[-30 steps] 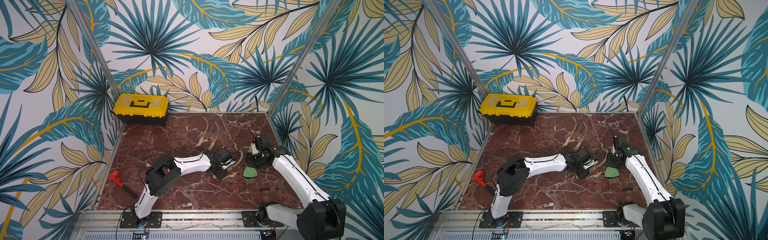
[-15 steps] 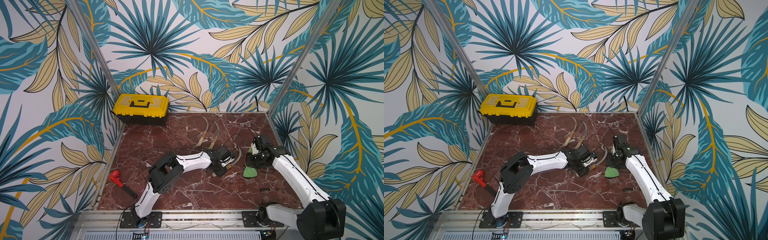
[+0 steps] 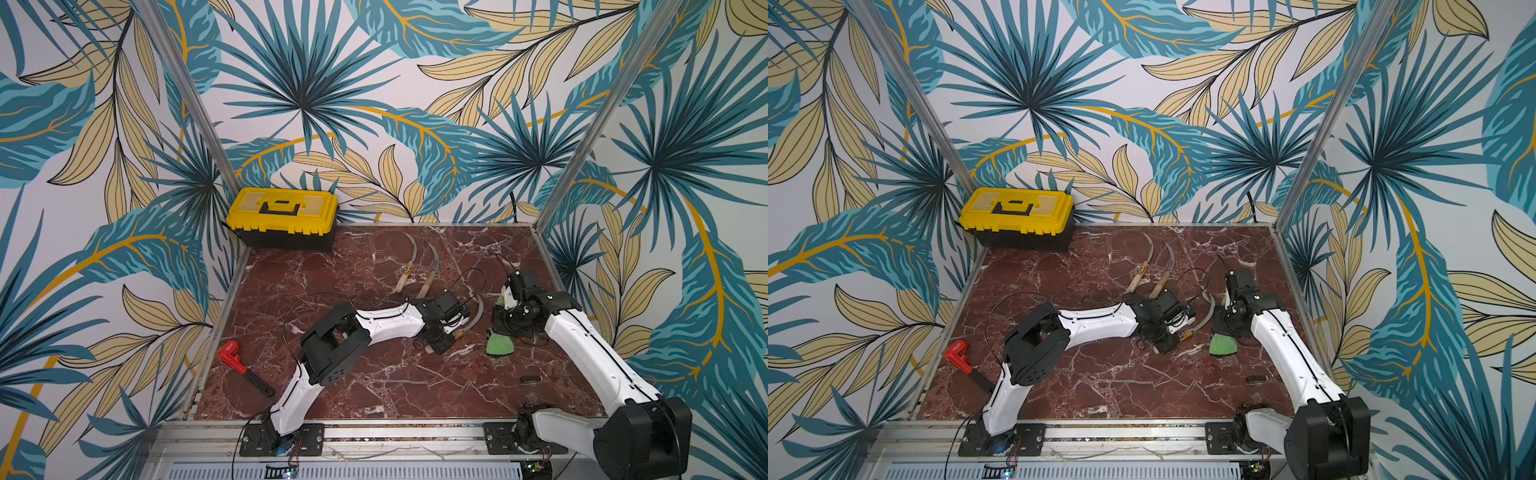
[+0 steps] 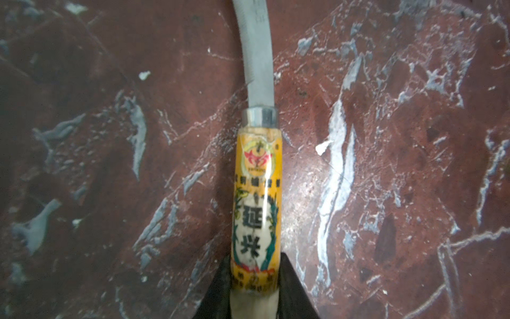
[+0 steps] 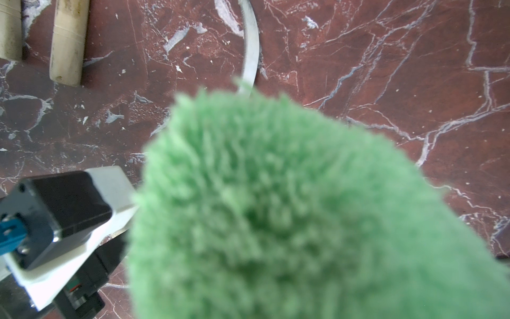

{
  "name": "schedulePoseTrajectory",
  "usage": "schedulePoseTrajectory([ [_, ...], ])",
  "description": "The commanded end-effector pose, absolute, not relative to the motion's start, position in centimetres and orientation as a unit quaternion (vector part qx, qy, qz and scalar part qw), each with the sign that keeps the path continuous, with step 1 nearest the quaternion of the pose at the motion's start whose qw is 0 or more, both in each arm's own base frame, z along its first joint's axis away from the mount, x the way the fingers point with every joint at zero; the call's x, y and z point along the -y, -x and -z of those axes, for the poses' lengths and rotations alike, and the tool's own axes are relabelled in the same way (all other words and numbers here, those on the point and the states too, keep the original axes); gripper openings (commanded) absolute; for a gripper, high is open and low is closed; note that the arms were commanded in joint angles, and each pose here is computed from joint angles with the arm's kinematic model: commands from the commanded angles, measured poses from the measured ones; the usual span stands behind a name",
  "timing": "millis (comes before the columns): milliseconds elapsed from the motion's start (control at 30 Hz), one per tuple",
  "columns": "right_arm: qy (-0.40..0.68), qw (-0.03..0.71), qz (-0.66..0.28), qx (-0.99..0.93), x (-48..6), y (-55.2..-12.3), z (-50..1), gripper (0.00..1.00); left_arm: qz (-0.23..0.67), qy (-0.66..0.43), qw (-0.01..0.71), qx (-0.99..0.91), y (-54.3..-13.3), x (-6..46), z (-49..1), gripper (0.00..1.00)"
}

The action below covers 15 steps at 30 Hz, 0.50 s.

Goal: Wipe small sickles with rags
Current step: Place the small sickle at the center of the board.

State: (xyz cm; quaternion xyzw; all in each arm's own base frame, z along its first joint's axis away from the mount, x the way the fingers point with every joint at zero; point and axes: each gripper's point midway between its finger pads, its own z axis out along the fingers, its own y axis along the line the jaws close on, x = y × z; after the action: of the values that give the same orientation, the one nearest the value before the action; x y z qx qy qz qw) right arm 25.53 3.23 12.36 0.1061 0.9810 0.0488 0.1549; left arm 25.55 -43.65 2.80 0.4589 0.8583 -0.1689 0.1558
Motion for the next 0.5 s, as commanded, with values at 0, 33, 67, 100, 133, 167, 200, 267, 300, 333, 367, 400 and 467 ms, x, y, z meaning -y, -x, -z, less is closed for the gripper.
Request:
schedulePoseTrajectory([
  [0,-0.101,0.142,-0.05,-0.983,-3.3,-25.1,-11.9,0.15,0.174,-0.452,0.161,-0.86,-26.1,44.1,-2.9,0.3],
  [33,-0.101,0.142,-0.049,-0.983,-3.2,-25.1,-11.9,0.15,0.174,-0.452,0.163,-0.86,-26.1,44.1,-3.0,0.31],
  [67,-0.101,0.142,-0.049,-0.983,-3.2,-25.1,-11.9,0.15,0.171,-0.45,0.166,-0.861,-26.2,44.0,-3.1,0.32],
  [100,-0.102,0.14,-0.049,-0.984,-3.2,-25.0,-11.9,0.15,0.17,-0.447,0.17,-0.862,-26.3,43.9,-3.1,0.34],
  [133,-0.102,0.142,-0.05,-0.983,-3.3,-25.1,-12.0,0.15,0.172,-0.446,0.174,-0.861,-26.3,43.9,-3.2,0.35],
  [167,-0.101,0.142,-0.051,-0.983,-3.3,-25.1,-12.0,0.15,0.176,-0.444,0.18,-0.86,-26.3,43.8,-3.5,0.36],
  [200,-0.102,0.142,-0.051,-0.983,-3.3,-25.1,-12.1,0.15,0.18,-0.441,0.186,-0.859,-26.3,43.8,-3.8,0.36],
  [267,-0.101,0.141,-0.054,-0.983,-3.4,-25.1,-12.1,0.15,0.185,-0.437,0.195,-0.858,-26.2,43.6,-4.2,0.37],
  [300,-0.1,0.141,-0.056,-0.983,-3.5,-25.2,-12.2,0.15,0.188,-0.435,0.201,-0.857,-26.1,43.4,-4.5,0.38],
  [333,-0.1,0.14,-0.057,-0.983,-3.5,-25.2,-12.2,0.15,0.191,-0.433,0.205,-0.857,-26.0,43.2,-4.6,0.38],
  [367,-0.099,0.14,-0.057,-0.984,-3.5,-25.4,-12.3,0.15,0.195,-0.431,0.212,-0.855,-25.8,42.9,-4.9,0.38],
  [400,-0.098,0.138,-0.057,-0.984,-3.6,-25.4,-12.3,0.15,0.2,-0.428,0.22,-0.853,-25.6,42.6,-5.1,0.38],
  [467,-0.096,0.133,-0.052,-0.985,-3.5,-25.5,-12.4,0.15,0.209,-0.422,0.237,-0.85,-25.3,42.0,-5.4,0.39],
])
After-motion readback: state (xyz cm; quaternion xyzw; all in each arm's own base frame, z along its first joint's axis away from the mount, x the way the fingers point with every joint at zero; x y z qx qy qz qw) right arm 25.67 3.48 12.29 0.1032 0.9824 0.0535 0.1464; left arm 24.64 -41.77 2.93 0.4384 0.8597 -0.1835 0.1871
